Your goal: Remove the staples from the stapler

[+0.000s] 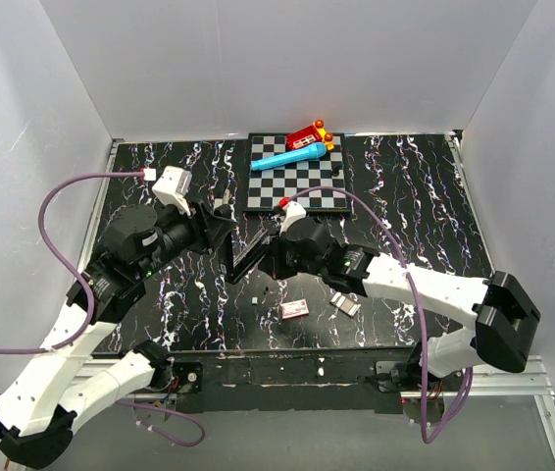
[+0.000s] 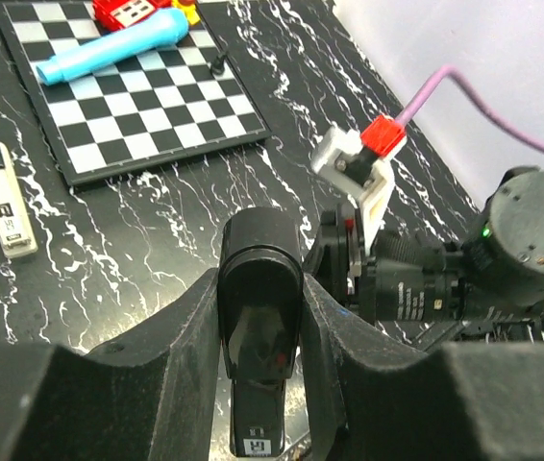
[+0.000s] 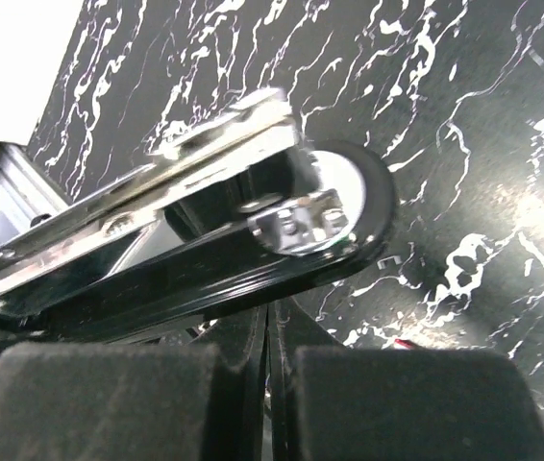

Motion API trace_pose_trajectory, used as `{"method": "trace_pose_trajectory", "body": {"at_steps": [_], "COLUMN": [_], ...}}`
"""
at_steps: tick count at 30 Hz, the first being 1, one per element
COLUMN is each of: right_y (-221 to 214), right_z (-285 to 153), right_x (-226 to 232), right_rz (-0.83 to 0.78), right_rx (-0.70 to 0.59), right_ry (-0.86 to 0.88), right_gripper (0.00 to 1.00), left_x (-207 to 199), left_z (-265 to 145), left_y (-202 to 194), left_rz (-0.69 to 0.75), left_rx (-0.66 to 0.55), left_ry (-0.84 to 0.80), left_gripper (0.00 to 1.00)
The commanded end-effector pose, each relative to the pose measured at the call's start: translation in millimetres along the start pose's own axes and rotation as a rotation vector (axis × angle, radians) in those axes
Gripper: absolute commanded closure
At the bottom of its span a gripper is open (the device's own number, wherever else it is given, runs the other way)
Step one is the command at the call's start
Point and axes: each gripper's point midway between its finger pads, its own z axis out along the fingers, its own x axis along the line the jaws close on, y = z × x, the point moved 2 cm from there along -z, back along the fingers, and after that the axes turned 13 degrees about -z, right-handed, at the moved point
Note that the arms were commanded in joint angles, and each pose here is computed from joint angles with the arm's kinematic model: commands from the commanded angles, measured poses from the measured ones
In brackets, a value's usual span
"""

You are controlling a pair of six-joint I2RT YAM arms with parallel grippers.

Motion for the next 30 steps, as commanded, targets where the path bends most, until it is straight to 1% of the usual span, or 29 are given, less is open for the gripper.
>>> {"method": "trace_pose_trajectory", "body": {"at_steps": [1, 7, 15, 25, 27, 30], "right_y": [49, 61, 62, 60, 58, 54], "right_z": [-19, -27, -38, -87, -100, -119], "right_x": [0, 1, -2, 2, 2, 7], "right_rz": [-0.079, -0.12, -0.169, -0.373, -0.424, -0.472], "right_rx": [-0.142, -0.17, -0.171, -0.163, -0.157, -0.14], "right_ry": [-0.043, -0.051, -0.059, 0.04, 0.071, 0.168], "right_gripper": [0.99, 0.99, 0.99, 0.99, 0.99, 0.99], "left_x": [-19, -20, -21, -43, -50, -59], "left_z": [-2, 4, 5, 0, -4, -9], "left_y": [-4, -13, -15, -23, -23, -24], "left_rz": [-0.027, -0.027, -0.02, 0.049, 0.069, 0.106], "left_rx": [0.045, 0.091, 0.096, 0.146, 0.142, 0.145], "left_ry": [-0.101, -0.115, -0.134, -0.308, -0.361, -0.434], "left_gripper": [1.0, 1.0, 1.0, 1.0, 1.0, 1.0]}}
